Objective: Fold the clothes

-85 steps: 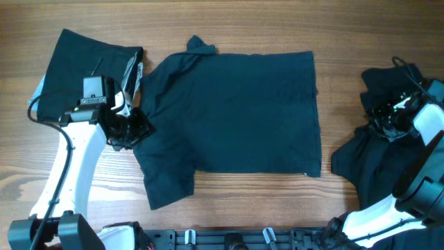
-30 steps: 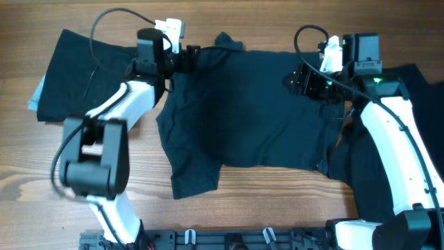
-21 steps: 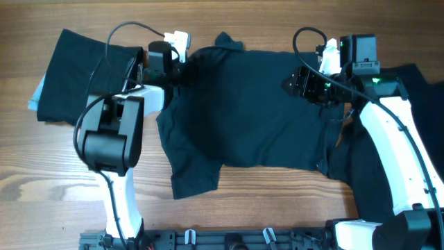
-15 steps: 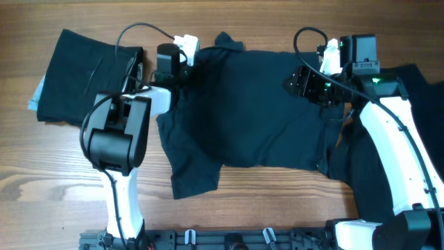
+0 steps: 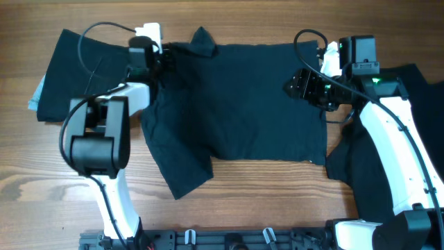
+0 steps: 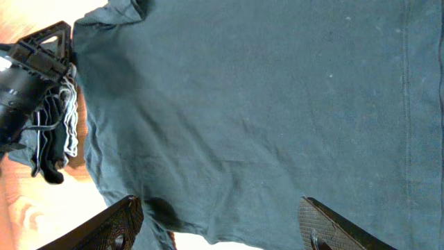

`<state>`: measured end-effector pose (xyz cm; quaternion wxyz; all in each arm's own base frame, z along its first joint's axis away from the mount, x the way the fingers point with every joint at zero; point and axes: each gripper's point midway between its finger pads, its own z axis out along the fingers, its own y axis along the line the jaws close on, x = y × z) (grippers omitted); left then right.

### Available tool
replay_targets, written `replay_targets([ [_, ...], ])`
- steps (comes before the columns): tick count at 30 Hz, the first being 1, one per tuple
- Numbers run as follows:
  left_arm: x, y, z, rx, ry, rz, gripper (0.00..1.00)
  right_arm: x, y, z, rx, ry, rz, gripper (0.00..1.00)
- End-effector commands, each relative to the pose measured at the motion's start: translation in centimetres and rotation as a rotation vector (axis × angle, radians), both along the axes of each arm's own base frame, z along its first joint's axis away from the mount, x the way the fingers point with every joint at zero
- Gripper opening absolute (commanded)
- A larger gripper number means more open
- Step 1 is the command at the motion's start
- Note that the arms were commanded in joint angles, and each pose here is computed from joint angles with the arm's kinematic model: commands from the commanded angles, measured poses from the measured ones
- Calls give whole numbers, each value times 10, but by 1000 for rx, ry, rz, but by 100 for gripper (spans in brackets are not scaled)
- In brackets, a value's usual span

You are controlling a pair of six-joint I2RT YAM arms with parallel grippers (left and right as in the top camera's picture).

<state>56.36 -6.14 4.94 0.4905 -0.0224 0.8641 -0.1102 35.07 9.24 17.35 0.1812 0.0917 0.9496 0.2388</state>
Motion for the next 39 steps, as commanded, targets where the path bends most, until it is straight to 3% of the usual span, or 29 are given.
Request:
replay_targets([
  [1, -4, -1, 3, -25, 39, 4, 49, 1, -9, -7, -62, 4, -9, 77],
  [4, -4, -11, 17, -59, 10, -51, 50, 0, -31, -16, -174, 35, -88, 77],
  [7, -9, -37, 29, -119, -2, -167, 53, -5, -45, -34, -240, 96, -144, 68],
  [8, -12, -44, 30, -131, -1, -196, 54, -8, -45, -43, -244, 123, -144, 61],
  [9, -15, -53, 28, -131, 10, -218, 54, -14, -44, -59, -239, 178, -150, 47],
  [11, -19, -59, 26, -125, 28, -232, 54, -27, -42, -88, -233, 276, -139, 38],
  [12, -21, -60, 25, -122, 41, -230, 54, -32, -42, -100, -237, 320, -140, 39],
  [14, -23, -55, 31, -97, 44, -220, 57, -49, -44, -125, -248, 428, -149, 53],
  [17, -24, -39, 55, -69, 26, -169, 63, -61, -46, -142, -251, 508, -179, 65],
  [21, -37, -12, 103, -61, 6, -112, 68, -54, -52, -138, -252, 472, -186, 69],
  [25, -81, 6, 136, -63, 100, -78, 79, -61, -62, -125, -249, 462, -166, 69],
  [30, -161, 17, 172, -83, 233, -32, 79, -73, -56, -76, -196, 352, -134, 71],
  [33, -208, 31, 147, -174, 460, 107, 75, -85, -62, -63, -210, 359, -197, 79],
  [35, -233, 34, 123, -194, 606, 149, 68, -92, -62, -67, -208, 397, -208, 79],
  [39, -276, 16, 79, -280, 815, 119, 66, -115, -66, -101, -222, 497, -276, 78],
])
